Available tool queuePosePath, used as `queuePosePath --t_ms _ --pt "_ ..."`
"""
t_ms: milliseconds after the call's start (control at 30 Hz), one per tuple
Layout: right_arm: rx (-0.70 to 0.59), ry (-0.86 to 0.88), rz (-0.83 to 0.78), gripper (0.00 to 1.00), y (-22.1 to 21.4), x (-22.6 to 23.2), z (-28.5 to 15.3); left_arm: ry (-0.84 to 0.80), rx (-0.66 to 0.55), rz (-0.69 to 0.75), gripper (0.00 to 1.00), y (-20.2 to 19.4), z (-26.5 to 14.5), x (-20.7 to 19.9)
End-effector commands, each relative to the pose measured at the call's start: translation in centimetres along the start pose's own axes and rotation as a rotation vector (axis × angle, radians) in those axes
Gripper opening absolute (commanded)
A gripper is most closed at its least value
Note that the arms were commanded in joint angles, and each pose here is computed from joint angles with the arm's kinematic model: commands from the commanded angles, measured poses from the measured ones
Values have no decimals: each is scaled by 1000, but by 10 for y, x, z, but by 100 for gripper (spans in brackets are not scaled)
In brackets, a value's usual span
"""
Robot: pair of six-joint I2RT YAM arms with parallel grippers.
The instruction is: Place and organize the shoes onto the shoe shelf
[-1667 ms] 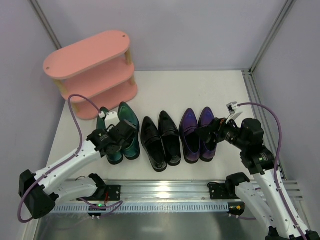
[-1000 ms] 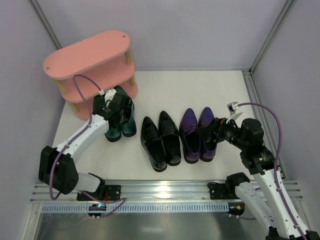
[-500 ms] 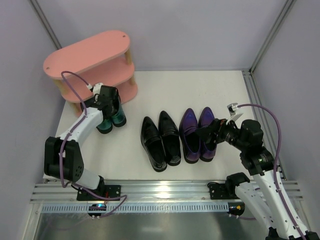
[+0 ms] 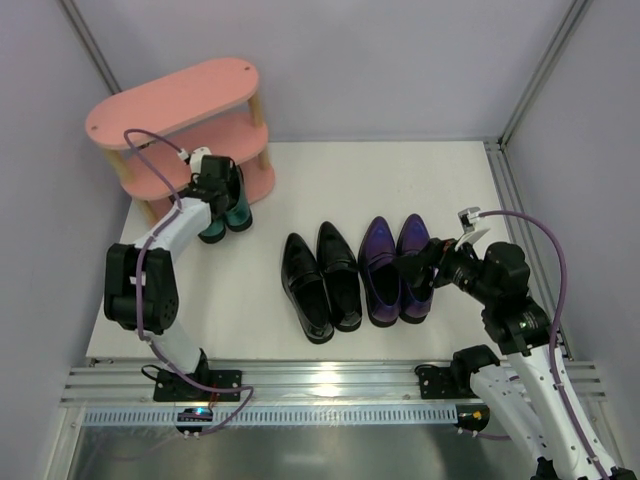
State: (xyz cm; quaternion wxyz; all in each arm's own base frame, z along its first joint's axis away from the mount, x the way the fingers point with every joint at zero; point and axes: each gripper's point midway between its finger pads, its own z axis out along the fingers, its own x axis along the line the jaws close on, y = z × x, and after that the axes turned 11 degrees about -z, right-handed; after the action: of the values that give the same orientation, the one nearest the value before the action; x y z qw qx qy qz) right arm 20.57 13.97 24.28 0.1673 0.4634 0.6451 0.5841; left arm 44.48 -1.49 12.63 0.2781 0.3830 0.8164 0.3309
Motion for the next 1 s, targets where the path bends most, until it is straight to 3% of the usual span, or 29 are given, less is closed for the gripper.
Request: queuePosePath --t_ms 0,167,900,967 --pt "-18 1 -6 97 4 1 0 -121 -270 -97 0 96 -16 -40" --pt "-21 3 -8 97 4 2 -1 -92 -257 -84 0 94 -4 -34" --pt "-21 6 -9 98 4 3 -2 -35 -107 -66 0 18 34 -9" --pt "-22 8 -10 98 4 3 -2 -22 -89 -78 4 11 34 -6"
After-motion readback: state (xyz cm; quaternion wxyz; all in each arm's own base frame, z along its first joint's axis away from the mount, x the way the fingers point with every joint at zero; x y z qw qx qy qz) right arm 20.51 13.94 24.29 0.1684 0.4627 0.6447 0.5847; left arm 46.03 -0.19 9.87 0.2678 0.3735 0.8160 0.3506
